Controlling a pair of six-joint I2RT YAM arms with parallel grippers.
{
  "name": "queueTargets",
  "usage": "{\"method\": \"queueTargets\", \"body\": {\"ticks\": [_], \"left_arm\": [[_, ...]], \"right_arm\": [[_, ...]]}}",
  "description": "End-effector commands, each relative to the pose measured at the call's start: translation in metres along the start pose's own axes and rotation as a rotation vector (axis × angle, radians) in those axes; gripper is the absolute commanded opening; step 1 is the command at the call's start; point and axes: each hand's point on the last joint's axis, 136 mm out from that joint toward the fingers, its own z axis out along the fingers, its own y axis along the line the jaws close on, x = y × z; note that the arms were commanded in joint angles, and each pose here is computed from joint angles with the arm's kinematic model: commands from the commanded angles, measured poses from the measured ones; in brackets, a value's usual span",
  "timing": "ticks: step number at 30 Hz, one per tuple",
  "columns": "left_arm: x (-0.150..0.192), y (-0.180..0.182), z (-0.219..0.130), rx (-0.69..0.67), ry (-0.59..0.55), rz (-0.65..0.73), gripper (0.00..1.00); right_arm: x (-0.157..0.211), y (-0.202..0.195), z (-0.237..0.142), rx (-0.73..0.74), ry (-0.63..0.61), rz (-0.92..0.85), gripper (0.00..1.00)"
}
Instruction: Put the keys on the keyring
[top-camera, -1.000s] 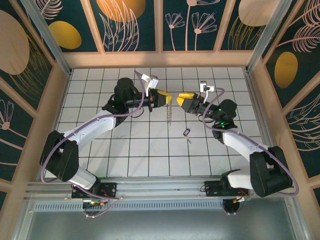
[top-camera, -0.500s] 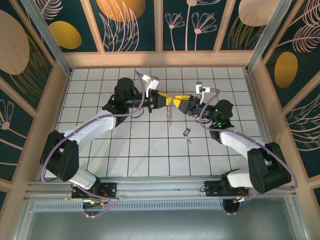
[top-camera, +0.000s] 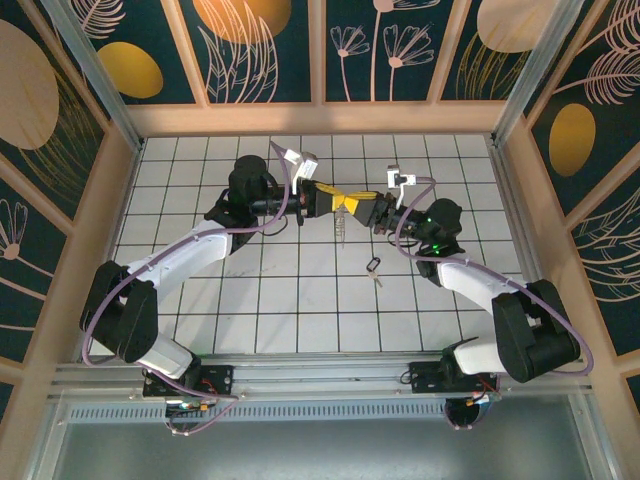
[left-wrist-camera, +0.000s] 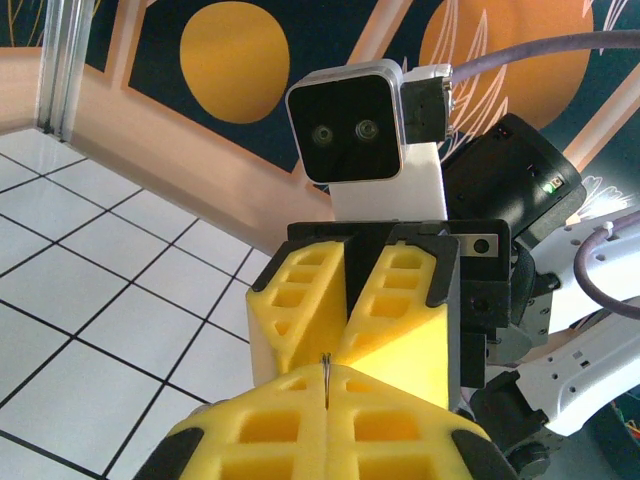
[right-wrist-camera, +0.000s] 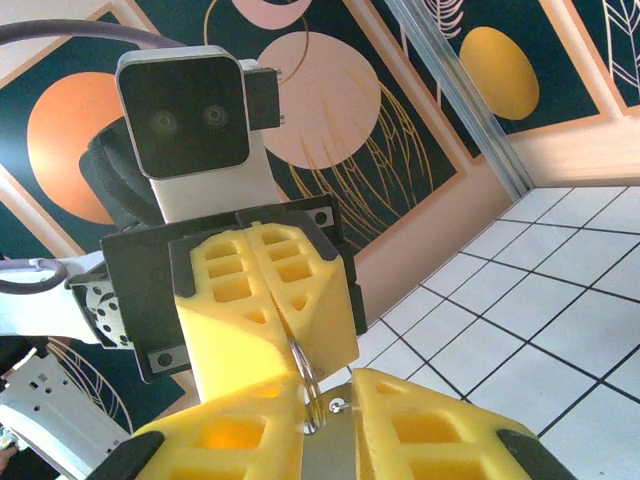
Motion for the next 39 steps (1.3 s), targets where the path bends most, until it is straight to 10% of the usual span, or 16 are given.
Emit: {"method": "queueTargets", "body": {"ticks": [1, 11, 15, 19, 39], "left_arm": [[-0.012, -0.013, 0.001, 0.057, -0.022, 0.048, 0.0], [-0.019, -0.011, -0.001, 0.032, -0.068, 0.038, 0.02], [-0.045, -0.003, -0.018, -0.107, -0.237, 0.028, 0.48], [-0.062, 0.011, -0.046, -0.25, -0.425, -0.048, 0.66], [-0.061, 0.012, -0.051, -0.123, -0.573, -0.268, 0.44]], "right_arm": [[-0.019, 0.02, 0.005, -0.063, -0.036, -0.089, 0.14], [-0.024, 0.019, 0.006, -0.059, -0.06, -0.093, 0.0], [-0.029, 0.017, 0.005, -0.041, -0.089, -0.091, 0.0], [-0.035, 0.017, 0.003, -0.033, -0.126, -0.084, 0.0], [-0.065, 0.019, 0.011, -0.061, -0.332, 0.09, 0.0]]}}
